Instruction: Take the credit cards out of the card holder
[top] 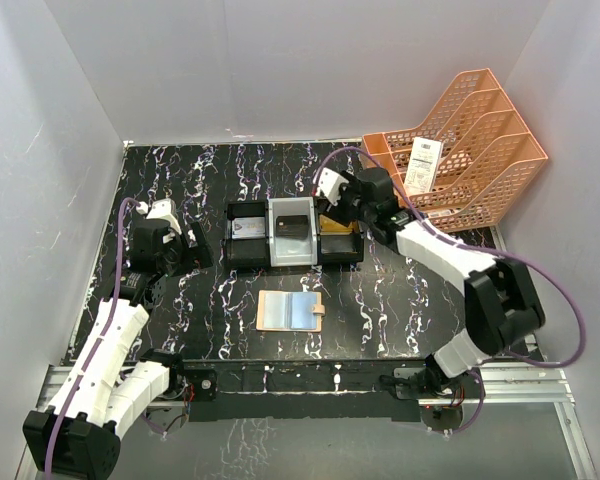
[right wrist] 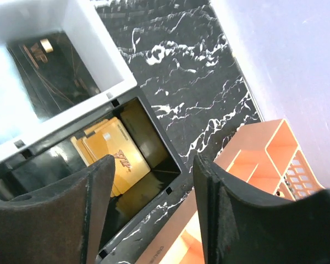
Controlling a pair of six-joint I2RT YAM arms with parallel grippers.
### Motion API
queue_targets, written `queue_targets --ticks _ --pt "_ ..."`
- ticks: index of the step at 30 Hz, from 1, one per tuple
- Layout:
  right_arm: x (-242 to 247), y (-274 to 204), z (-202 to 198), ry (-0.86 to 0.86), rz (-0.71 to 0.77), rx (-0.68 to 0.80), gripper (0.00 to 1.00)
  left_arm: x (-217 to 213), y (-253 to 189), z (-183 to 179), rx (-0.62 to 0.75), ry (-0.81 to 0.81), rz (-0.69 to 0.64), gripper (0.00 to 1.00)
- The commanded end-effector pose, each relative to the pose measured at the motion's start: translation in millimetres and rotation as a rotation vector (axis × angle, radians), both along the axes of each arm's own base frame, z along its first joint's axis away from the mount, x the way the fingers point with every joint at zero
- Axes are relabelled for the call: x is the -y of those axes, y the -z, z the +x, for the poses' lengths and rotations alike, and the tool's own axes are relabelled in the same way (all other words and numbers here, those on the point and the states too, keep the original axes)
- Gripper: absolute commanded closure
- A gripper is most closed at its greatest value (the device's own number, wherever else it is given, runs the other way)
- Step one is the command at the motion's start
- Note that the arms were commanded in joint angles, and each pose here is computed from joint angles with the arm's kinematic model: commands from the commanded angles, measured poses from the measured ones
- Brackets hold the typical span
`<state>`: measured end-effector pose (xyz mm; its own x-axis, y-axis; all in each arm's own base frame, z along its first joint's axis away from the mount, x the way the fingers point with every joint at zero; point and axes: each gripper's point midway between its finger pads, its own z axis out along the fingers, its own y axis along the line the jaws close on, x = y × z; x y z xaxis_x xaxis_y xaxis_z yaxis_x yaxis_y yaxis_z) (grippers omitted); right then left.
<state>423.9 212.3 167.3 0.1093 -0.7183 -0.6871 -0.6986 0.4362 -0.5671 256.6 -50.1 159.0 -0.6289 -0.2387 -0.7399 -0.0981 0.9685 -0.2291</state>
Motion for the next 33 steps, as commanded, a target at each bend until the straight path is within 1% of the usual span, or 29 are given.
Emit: queue_targets --ticks 1,2,4,7,10,11,13,14,15,17,19,21,23,25,26,28,29,31,33 --pt "-4 -81 -16 0.095 0.371 0.07 0.42 3 4 -1 -0.006 0.025 -0.006 0.01" --pt "-3 -85 -24 0.117 0.432 0.037 0.42 4 4 -1 -0.006 0.029 -0.009 0.01" --pt "0 -89 -38 0.185 0.568 -0.04 0.36 5 5 -1 -0.01 0.035 -0.013 0.01" --pt "10 -83 -57 0.315 0.728 -0.16 0.32 7 6 -1 -0.014 0.046 -0.018 0.01" --pt "17 -74 -73 0.429 0.871 -0.279 0.31 10 8 -1 -0.026 0.059 -0.026 0.01" --pt "17 -70 -81 0.488 0.965 -0.359 0.31 11 9 -1 -0.029 0.063 -0.027 0.01" --pt "13 -60 -93 0.563 1.089 -0.5 0.27 12 10 0 -0.032 0.07 -0.03 0.01" --pt "9 -56 -100 0.564 1.121 -0.56 0.25 12 11 -1 -0.035 0.072 -0.031 0.01" --pt "3 -55 -107 0.544 1.141 -0.609 0.2 13 11 0 -0.036 0.073 -0.033 0.01" --pt "-7 -52 -121 0.5 1.167 -0.696 0.03 14 12 -1 -0.042 0.08 -0.037 0.01" --pt "-10 -39 -132 0.5 1.193 -0.765 0.02 16 13 -1 -0.048 0.088 -0.044 0.01" --pt "-16 -29 -142 0.492 1.292 -0.861 0.02 19 12 -2 -0.051 0.101 -0.056 0.01" --pt "-26 -23 -156 0.43 1.363 -0.965 0.02 23 9 -3 -0.043 0.115 -0.072 0.01" --pt "-33 -15 -165 0.407 1.353 -1.047 0.02 27 6 -4 -0.027 0.129 -0.097 0.01" --pt "-36 -8 -168 0.413 1.325 -1.089 0.02 31 5 -6 -0.021 0.138 -0.119 0.01" --pt "-41 5 -174 0.435 1.255 -1.158 0.06 42 3 -9 -0.019 0.155 -0.19 0.01" --pt "-44 10 -178 0.44 1.217 -1.184 0.08 52 6 -13 -0.034 0.173 -0.25 0.01" --pt "-46 22 -184 0.477 1.143 -1.212 0.13 72 11 -19 -0.064 0.206 -0.382 0.05" --pt "-47 30 -190 0.513 1.097 -1.217 0.21 93 18 -28 -0.109 0.252 -0.519 0.11"
